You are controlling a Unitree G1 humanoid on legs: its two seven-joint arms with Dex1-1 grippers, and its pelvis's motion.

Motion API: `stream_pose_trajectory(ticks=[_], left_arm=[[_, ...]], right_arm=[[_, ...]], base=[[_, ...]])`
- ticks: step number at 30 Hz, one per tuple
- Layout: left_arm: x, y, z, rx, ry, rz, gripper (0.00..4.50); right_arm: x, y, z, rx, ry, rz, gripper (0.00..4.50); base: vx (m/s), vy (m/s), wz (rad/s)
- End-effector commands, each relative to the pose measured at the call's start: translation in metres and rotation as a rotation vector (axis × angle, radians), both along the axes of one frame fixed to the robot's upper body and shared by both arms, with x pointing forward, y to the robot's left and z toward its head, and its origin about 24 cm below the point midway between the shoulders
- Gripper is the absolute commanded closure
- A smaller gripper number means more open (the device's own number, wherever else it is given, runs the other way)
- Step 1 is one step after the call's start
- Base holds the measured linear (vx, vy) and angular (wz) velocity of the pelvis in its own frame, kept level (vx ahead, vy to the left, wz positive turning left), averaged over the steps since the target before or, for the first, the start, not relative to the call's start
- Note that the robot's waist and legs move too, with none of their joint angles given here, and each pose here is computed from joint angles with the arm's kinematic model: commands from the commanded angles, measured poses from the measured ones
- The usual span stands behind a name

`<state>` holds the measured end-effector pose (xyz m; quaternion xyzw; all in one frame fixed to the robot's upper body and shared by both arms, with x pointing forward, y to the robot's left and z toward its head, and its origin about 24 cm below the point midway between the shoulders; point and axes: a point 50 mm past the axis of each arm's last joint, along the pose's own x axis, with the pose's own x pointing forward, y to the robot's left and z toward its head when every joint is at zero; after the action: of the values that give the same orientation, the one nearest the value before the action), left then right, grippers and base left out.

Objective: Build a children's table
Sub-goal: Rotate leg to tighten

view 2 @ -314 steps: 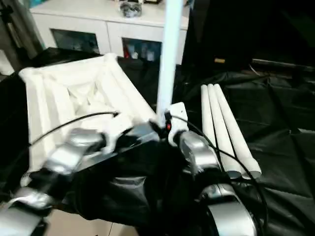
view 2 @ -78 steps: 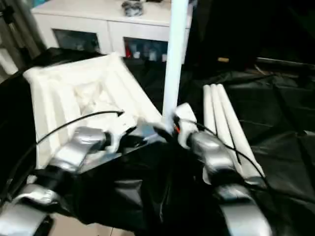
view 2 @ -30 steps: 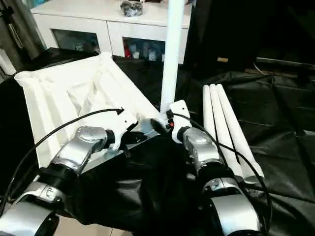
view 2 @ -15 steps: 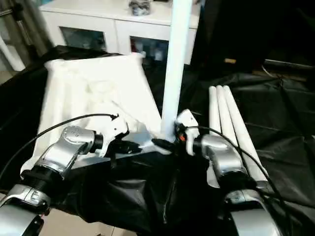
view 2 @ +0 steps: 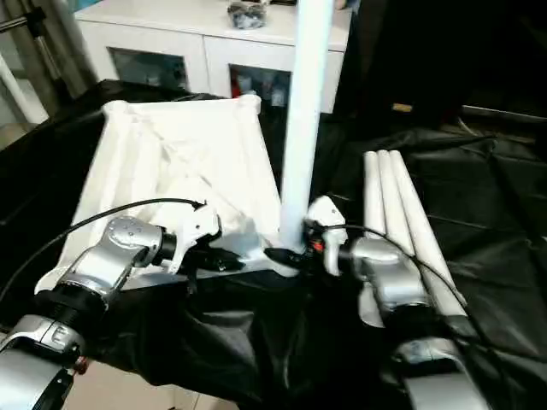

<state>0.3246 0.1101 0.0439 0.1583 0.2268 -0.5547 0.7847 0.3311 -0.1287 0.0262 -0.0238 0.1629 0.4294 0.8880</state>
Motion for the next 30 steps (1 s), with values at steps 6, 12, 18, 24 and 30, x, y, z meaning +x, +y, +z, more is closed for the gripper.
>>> stream_pose_trajectory(ticks=[6,12,18,24,30], left_arm=[[0.003,-0.049,0.009,-0.108,-0.014,0.090,4.50],[0.001,-0.069,0.011,-0.138,-0.004,0.119,4.50],[0.003,-0.069,0.008,-0.115,-0.016,0.133,4.50],[0.008,-0.070,0.008,-0.117,-0.017,0.197,4.50],[0.008,-0.073,0.011,-0.162,-0.037,0.213,3.94]], right_arm=[[0.001,0.026,-0.031,-0.054,0.160,-0.276,1.76],[0.003,0.035,-0.032,-0.015,0.173,-0.312,1.06],[0.008,0.026,-0.025,-0.043,0.096,-0.339,0.63],[0.010,-0.019,-0.003,-0.028,-0.004,-0.382,0.63],[-0.015,-0.042,0.017,-0.026,-0.037,-0.281,0.60]], base=[[0.000,0.000,0.00],[0.000,0.000,0.00],[0.000,0.000,0.00],[0.000,0.000,0.00],[0.000,0.000,0.00]])
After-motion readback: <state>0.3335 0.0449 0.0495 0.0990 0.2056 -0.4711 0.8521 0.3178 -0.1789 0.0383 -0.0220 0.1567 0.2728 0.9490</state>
